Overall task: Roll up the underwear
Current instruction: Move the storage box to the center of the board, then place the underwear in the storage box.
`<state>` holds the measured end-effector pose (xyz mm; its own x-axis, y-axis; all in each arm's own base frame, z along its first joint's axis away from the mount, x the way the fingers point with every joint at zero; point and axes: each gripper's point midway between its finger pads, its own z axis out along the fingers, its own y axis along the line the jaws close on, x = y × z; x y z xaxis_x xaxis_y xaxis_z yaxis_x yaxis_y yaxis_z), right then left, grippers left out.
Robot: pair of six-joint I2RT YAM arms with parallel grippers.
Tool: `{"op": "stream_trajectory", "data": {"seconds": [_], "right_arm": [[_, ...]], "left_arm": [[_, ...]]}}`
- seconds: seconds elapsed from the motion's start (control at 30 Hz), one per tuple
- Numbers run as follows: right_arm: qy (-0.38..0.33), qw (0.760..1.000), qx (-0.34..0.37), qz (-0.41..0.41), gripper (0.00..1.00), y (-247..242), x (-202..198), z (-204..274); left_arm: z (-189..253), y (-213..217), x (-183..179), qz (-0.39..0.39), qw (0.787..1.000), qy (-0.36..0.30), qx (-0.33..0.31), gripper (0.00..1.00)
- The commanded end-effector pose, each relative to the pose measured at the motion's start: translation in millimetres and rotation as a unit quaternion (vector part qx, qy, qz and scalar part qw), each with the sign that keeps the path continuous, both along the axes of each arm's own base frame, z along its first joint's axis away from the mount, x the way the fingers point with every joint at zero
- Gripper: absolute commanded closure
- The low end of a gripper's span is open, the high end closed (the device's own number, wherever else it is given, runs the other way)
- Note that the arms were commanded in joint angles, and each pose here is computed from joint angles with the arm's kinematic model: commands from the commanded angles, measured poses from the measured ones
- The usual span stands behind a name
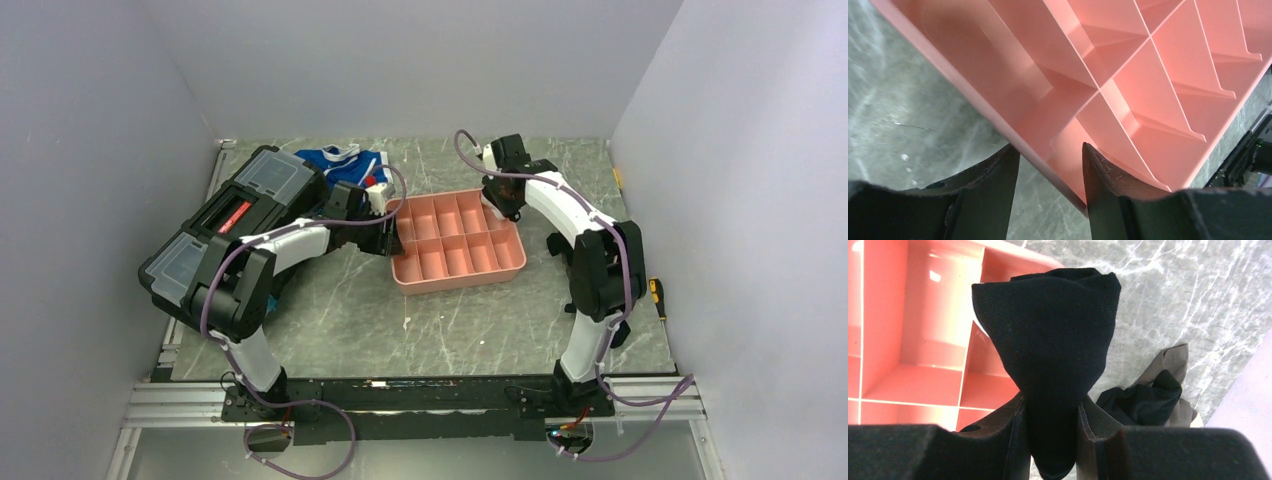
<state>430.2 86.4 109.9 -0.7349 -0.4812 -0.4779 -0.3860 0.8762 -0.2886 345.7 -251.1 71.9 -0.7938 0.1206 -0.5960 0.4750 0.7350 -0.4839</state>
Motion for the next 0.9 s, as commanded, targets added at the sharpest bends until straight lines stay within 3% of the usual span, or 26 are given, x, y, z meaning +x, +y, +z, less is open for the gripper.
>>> {"op": "stream_trajectory", "data": {"seconds": [0.0,0.27,0.57,0.87], "right_arm": [[-0.032,0.999,-0.017,-0.021,1.00,-5.3,17.9,21.8],[-0.023,0.998,-0.049,-0.008,1.00,2.4,18.5,30.1],[0.020,0.992,-0.126,0.003,1.00,-3.6,0.1,6.6],[-0.029,0.983,-0.183,-0.016,1.00,-26.2,4.1,40.2]], "left_arm": [[16.6,-18.3,-11.6,-0.007,1.000,-0.009,-0.023,0.46],[18.7,-38.7,-28.2,-0.021,0.999,-0.001,-0.032,0.40],[21.7,-48.4,-36.1,-0.030,0.999,-0.003,-0.036,0.37],[14.0,-51.9,-38.8,-0.038,0.999,0.007,-0.031,0.38]]}}
